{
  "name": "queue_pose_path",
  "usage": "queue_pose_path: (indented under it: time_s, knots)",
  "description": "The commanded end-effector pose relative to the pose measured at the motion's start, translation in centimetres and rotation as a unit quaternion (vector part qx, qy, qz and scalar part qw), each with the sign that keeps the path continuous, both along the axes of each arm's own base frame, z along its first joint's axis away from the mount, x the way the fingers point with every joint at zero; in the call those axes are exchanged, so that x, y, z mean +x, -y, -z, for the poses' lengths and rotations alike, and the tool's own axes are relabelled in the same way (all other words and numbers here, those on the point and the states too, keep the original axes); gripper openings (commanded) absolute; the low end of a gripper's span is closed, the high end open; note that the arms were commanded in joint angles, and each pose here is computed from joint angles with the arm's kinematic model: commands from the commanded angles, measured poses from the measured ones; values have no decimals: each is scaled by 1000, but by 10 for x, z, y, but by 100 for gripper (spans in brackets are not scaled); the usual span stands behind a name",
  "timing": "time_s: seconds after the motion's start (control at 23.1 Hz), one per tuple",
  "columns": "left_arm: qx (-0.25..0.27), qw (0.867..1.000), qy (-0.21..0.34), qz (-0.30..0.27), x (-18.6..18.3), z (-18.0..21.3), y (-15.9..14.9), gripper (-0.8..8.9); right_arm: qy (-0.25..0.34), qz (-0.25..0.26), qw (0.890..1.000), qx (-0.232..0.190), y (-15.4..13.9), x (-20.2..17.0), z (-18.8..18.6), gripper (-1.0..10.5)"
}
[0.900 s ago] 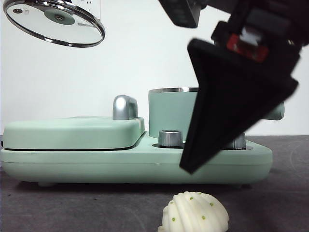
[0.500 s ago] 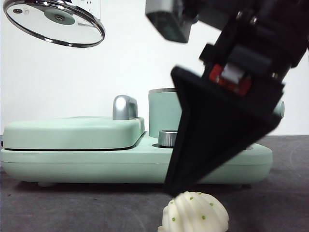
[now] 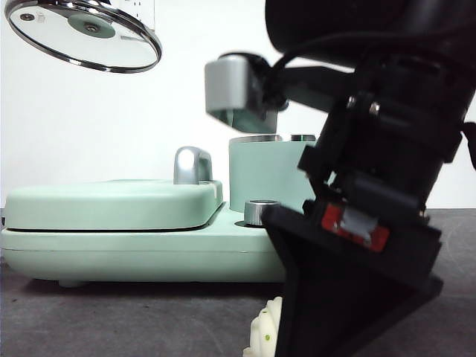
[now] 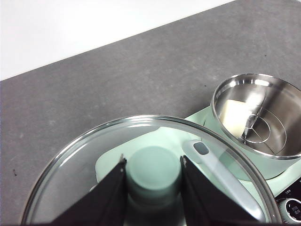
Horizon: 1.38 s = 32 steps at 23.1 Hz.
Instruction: Put the buns in a small steamer
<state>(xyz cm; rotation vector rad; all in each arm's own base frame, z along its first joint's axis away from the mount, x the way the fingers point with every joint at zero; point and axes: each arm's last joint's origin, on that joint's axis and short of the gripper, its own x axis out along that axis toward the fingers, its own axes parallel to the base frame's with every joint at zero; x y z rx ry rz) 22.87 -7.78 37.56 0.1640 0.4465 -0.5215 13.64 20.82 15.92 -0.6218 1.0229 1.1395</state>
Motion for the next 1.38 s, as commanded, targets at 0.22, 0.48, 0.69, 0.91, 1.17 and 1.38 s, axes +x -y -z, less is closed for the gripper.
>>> queue_pose_path:
  time_s: [0.22, 0.48, 0.69, 0.91, 1.17, 1.38]
  knots:
    - [-7, 1000, 22, 4, 0, -8, 1, 10, 1, 15, 1000, -16, -5, -3, 5, 209]
    - [-7, 1000, 22, 4, 0, -8, 1, 10, -28, 80, 996, -15, 7, -6, -31, 199]
    - [-7, 1000, 22, 4, 0, -9, 1, 10, -58, 151, 986, -34, 22, -4, -96, 200]
    - [-7, 1000, 22, 4, 0, -9, 1, 10, -21, 189, 982, -23, 28, 7, -153, 200]
    - [-7, 1000, 23, 4, 0, -9, 1, 10, 11, 233, 972, 25, 37, 33, -192, 200]
    - [-7, 1000, 23, 4, 0, -9, 1, 10, 30, 261, 964, 27, 40, 73, -197, 200]
